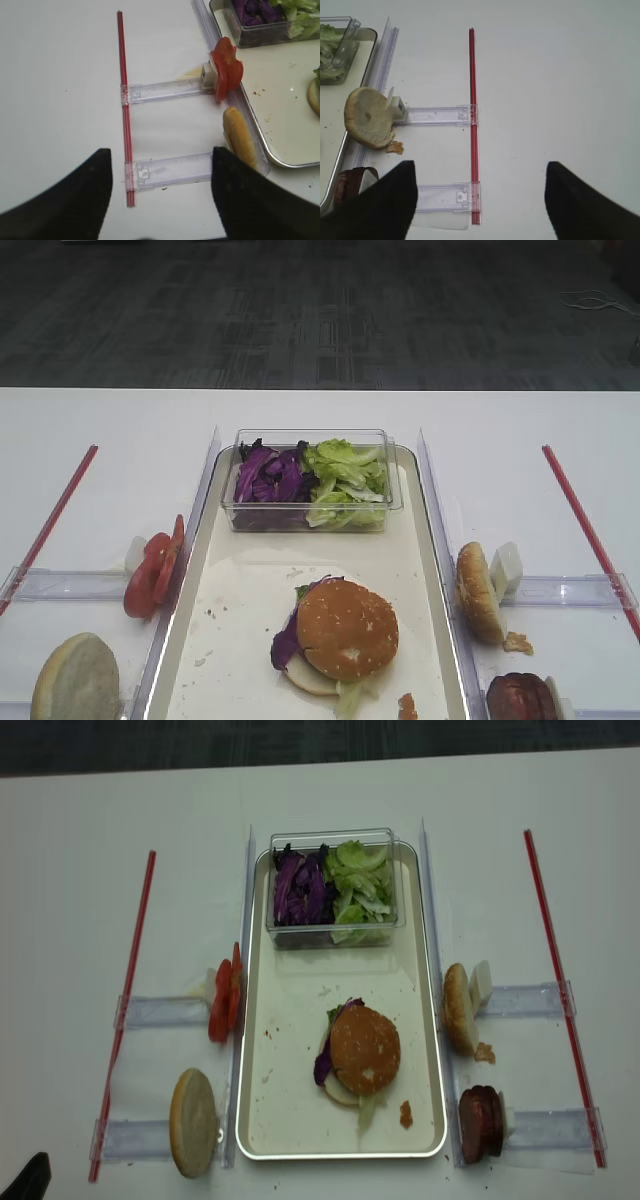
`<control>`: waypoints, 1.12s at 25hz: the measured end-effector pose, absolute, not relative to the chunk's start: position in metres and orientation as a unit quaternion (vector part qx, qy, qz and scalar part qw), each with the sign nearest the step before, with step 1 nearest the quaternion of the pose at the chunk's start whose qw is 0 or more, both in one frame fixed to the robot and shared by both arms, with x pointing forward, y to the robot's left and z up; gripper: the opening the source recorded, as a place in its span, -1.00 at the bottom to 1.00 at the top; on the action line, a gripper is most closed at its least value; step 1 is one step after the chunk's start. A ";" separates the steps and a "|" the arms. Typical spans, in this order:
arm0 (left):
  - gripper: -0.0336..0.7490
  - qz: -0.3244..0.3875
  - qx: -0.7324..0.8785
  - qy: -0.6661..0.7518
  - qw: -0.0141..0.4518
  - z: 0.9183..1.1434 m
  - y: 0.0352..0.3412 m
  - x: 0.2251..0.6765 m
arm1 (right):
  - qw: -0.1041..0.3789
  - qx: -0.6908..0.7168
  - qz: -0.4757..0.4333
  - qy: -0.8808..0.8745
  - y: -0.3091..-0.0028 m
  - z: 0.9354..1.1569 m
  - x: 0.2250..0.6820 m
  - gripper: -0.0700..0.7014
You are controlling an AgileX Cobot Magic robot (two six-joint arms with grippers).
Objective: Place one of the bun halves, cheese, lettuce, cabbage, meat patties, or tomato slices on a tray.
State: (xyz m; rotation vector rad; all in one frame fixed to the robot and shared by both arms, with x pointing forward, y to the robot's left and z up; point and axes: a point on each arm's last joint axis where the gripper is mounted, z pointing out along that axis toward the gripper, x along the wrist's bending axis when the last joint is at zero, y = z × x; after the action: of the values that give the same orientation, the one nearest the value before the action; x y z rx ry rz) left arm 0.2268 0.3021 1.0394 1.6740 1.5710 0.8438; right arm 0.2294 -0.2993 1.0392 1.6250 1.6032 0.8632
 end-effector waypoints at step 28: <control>0.14 0.324 0.643 0.604 0.341 1.039 0.302 0.227 | 0.342 0.626 0.331 0.618 -0.299 1.039 0.229 -0.05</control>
State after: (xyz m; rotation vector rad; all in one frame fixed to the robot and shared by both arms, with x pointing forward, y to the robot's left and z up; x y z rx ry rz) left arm 0.2268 0.3021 1.0394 1.6740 1.5710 0.8438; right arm 0.2292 -0.2993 1.0389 1.6278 1.6059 0.8605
